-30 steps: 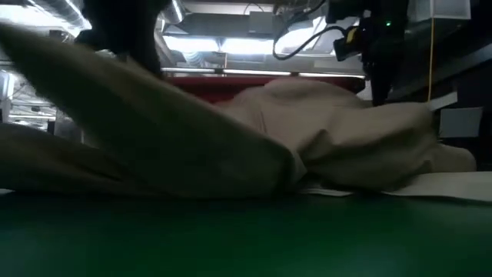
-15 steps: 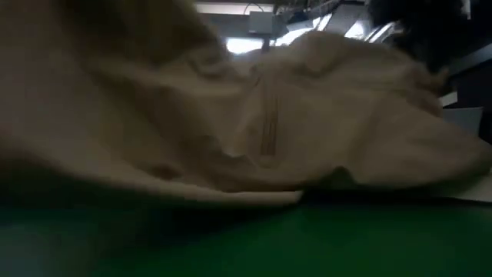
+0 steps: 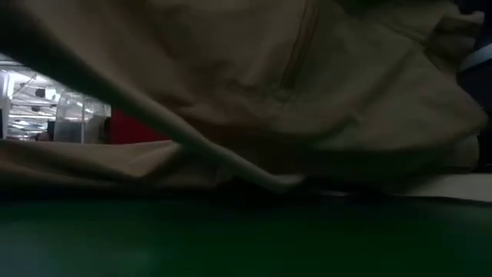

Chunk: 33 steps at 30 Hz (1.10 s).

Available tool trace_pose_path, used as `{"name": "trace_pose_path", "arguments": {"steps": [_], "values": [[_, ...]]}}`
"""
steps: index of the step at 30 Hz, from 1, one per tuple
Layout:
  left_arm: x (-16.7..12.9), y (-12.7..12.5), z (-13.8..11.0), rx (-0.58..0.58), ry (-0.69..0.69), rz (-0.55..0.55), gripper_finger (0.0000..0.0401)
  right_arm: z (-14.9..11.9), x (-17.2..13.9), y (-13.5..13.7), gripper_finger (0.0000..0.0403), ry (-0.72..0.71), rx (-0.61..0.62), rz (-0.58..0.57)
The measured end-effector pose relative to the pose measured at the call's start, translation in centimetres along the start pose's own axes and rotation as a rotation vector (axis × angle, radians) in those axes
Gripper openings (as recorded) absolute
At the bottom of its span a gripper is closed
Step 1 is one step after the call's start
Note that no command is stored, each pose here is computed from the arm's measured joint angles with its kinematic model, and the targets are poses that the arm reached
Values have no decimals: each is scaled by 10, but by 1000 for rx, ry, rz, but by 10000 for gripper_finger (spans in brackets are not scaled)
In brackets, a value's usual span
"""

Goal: Fold laundry
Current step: Fold the brown shorts

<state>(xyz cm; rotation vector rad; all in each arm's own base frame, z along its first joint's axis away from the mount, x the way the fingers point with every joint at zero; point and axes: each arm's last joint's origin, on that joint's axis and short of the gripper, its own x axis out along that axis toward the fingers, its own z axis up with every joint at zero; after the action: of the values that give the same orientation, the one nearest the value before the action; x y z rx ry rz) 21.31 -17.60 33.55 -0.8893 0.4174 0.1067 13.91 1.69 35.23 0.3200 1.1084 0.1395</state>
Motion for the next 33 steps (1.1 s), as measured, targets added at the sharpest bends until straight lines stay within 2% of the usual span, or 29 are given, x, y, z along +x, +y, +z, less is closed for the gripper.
{"name": "trace_pose_path", "arguments": {"steps": [9,13,18,24,30,33], "values": [[-30,-2,21,-55,11,-94,0,-17,-23,1,3,-125,25,36],[-37,3,26,-46,5,-64,0,-21,-30,2,3,-176,20,46],[-31,17,33,-3,-41,73,0,-17,-31,0,3,-261,22,-58],[-24,43,47,55,-81,287,0,-2,-21,-9,3,-266,68,-242],[-24,72,59,83,-72,540,0,13,-2,-34,3,-164,185,-466],[-22,84,62,90,-72,655,0,17,12,-52,3,-82,238,-533]]}}
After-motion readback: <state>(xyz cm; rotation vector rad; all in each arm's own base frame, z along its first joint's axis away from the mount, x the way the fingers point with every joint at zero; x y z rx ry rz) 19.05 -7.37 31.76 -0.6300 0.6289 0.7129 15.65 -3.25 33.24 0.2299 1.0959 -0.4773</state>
